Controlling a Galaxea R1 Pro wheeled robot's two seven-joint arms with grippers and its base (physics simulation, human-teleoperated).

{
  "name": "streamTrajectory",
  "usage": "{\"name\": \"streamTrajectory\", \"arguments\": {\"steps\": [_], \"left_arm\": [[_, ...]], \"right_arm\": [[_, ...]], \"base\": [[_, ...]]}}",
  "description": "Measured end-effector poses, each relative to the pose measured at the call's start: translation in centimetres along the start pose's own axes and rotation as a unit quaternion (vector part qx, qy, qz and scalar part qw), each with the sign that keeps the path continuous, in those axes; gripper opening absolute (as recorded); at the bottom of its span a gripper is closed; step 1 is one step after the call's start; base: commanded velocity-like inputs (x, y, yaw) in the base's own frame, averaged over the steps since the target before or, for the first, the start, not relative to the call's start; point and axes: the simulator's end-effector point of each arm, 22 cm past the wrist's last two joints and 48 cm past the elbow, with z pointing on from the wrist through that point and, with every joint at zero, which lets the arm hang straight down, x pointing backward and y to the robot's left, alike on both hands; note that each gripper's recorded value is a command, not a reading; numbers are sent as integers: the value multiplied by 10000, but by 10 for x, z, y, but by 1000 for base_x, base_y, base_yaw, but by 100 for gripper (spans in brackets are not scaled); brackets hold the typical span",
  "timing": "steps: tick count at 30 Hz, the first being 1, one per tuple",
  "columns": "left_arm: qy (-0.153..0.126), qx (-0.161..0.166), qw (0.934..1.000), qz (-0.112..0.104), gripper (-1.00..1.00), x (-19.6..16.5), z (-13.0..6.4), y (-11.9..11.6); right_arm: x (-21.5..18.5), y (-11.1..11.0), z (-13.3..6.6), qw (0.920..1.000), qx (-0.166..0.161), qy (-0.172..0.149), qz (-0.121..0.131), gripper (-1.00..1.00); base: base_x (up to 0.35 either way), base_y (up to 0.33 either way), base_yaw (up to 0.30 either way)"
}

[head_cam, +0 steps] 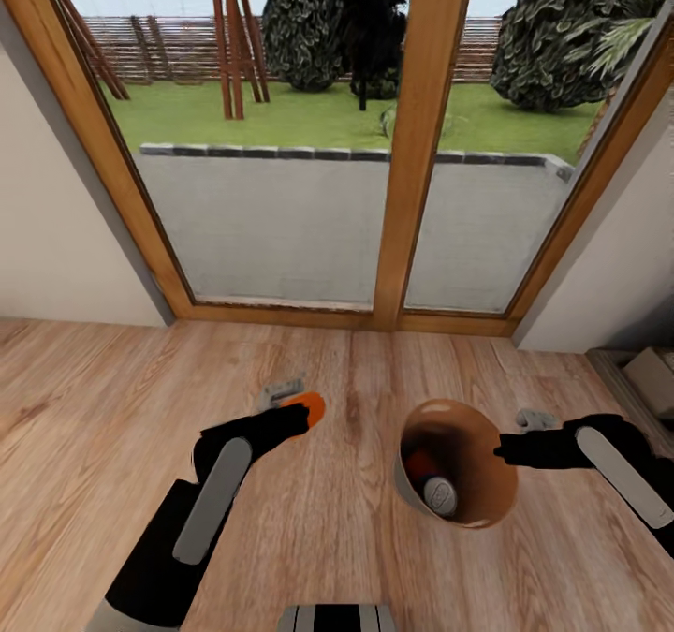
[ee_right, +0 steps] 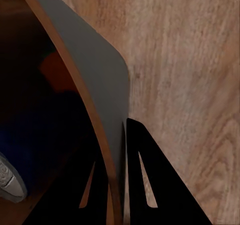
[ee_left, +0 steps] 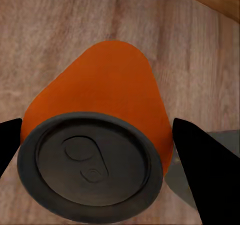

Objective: Put the three can of soda from the living room inside the tash can in the kitchen.

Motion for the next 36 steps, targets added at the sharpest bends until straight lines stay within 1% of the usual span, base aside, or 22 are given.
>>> {"name": "streamTrajectory", "arguments": {"steps": [1, 2, 3, 4, 5, 6, 8, 9, 10, 13, 14, 18, 19, 21, 22, 24, 27, 29, 32, 33, 34, 36], "left_arm": [[-83, 173, 9998, -13, -100, -9, -7, -17], [-137, 232, 9996, 15, -100, -15, -11, -25], [-198, 392, 9990, 33, -100, -22, -16, -41], [-228, 543, 9982, 116, -100, -25, -20, -58], [-250, 597, 9977, 190, -100, -27, -23, -66], [-279, 832, 9957, 286, -100, -29, -29, -91], [-263, 1130, 9917, 549, -100, -23, -39, -127], [-221, 1285, 9894, 641, -100, -18, -43, -142], [-219, 1333, 9883, 706, -100, -17, -46, -148], [-180, 1592, 9835, 834, -100, -11, -57, -172], [-170, 1663, 9817, 912, -100, -8, -61, -180], [-169, 1840, 9766, 1101, -100, -1, -73, -199], [-124, 1950, 9745, 1107, -100, 4, -77, -207], [-33, 2138, 9700, 1155, -100, 13, -84, -220], [47, 2305, 9660, 1172, -100, 19, -90, -231], [152, 2498, 9600, 1257, -100, 30, -99, -245], [234, 2651, 9540, 1380, -100, 39, -109, -257], [327, 2764, 9501, 1407, -100, 46, -115, -264], [450, 2822, 9478, 1416, -100, 53, -119, -268], [536, 2772, 9488, 1416, -100, 58, -114, -265], [755, 2610, 9523, 1387, -100, 71, -99, -255], [820, 2538, 9541, 1361, -100, 74, -93, -250]], "right_arm": [[0, 1, 3, 10000, -27, 24, 87, -100], [-2, 2, 4, 9999, -30, 22, 135, -100], [-4, 0, 5, 9997, -10, 30, 228, -100], [-7, -5, 6, 9995, 49, 37, 307, -100], [-8, -10, 5, 9994, 157, 33, 301, -100], [-9, -18, 6, 9989, 266, 60, 377, -100], [-9, -28, 5, 9982, 500, 69, 336, -100], [-9, -28, 6, 9979, 556, 74, 318, -100], [-9, -24, 6, 9980, 523, 69, 338, -100], [-8, -4, 11, 9979, 253, 87, 591, -100], [-9, -2, 12, 9976, 276, 89, 627, -100], [-11, -15, 9, 9964, 699, 79, 476, -100], [-12, -14, 8, 9963, 716, 73, 476, -100], [-13, -7, 6, 9968, 608, 52, 524, -100], [-14, -1, 6, 9971, 531, 41, 552, -100], [-16, 7, 4, 9974, 427, 12, 584, -100], [-19, 7, -1, 9974, 484, -45, 530, -100], [-21, 6, -5, 9973, 539, -87, 485, -100], [-25, 11, -11, 9976, 484, -155, 478, -100], [-27, 14, -14, 9977, 454, -188, 464, -100], [-31, 19, -17, 9980, 447, -258, 353, -100], [-37, 28, -21, 9984, 352, -356, 280, -100]], "base": [[0, 0, 0], [0, 0, 0], [0, 0, 0], [0, 0, 0], [0, 0, 0], [0, 0, 0], [0, 0, 0], [0, 0, 0], [0, 0, 0], [0, 0, 0], [0, 0, 0], [0, 0, 0], [0, 0, 0], [0, 0, 0], [0, 0, 0], [0, 0, 0], [0, 0, 0], [0, 0, 0], [0, 0, 0], [0, 0, 0], [0, 0, 0], [0, 0, 0]]}}
